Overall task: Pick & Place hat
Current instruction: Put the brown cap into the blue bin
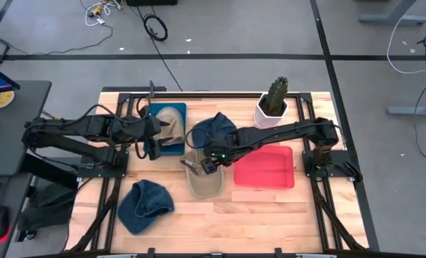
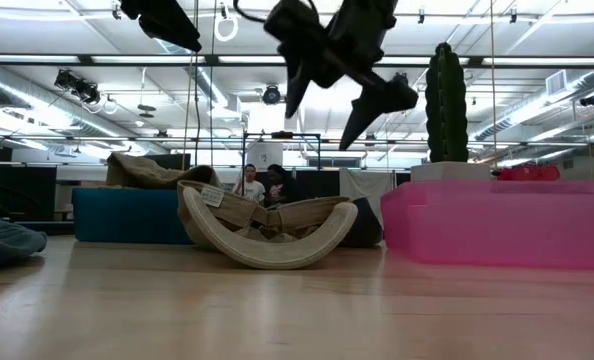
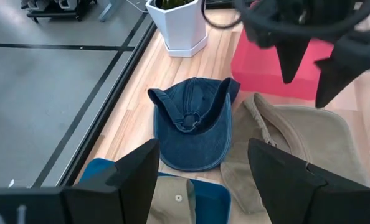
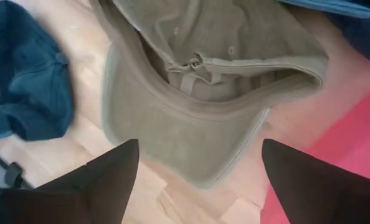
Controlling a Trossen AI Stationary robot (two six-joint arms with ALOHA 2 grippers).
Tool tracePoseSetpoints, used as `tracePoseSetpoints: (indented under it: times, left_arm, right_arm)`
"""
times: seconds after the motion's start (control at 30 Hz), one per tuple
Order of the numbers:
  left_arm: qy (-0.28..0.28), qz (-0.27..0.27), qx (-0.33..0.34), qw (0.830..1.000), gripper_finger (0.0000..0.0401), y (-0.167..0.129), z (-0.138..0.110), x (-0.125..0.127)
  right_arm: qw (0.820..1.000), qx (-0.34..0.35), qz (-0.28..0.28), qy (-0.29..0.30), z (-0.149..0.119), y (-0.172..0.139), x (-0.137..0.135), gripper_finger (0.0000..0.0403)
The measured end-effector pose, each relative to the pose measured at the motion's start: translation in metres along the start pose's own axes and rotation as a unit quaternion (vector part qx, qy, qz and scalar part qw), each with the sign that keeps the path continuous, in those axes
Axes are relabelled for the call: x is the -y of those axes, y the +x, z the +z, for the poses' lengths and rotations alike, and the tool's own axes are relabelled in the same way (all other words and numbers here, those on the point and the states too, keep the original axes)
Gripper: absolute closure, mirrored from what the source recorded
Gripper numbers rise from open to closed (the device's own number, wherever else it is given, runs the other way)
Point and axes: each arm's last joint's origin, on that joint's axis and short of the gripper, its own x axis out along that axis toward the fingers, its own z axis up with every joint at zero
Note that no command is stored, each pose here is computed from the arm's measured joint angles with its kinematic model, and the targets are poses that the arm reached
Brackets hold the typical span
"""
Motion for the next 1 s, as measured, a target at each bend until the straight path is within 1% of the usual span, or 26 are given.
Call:
tracePoseSetpoints:
  times: [0.2,0.43,0.6,0.83,1.0]
  left_arm:
    - [0.0,0.0,0.0,1.0,0.0153,0.0,0.0,0.0]
    - [0.001,-0.001,0.0,1.0,0.0153,0.0,0.0,0.0]
    - [0.001,0.0,0.0,1.0,0.0153,0.0,0.0,0.0]
    - [0.001,0.0,0.0,1.0,0.0153,0.0,0.0,0.0]
    - [0.001,0.0,0.0,1.0,0.0153,0.0,0.0,0.0]
  right_arm:
    - [0.999,-0.015,-0.021,0.021,-0.002,0.022,0.0,0.0078]
    - [0.999,-0.018,-0.03,0.022,-0.003,0.03,0.0,0.0078]
    - [0.999,-0.018,-0.041,0.012,-0.003,0.035,0.001,0.0078]
    - [0.997,-0.036,-0.071,-0.002,-0.004,0.059,0.006,0.0078]
    - [0.997,-0.036,-0.072,-0.008,-0.004,0.062,0.006,0.0079]
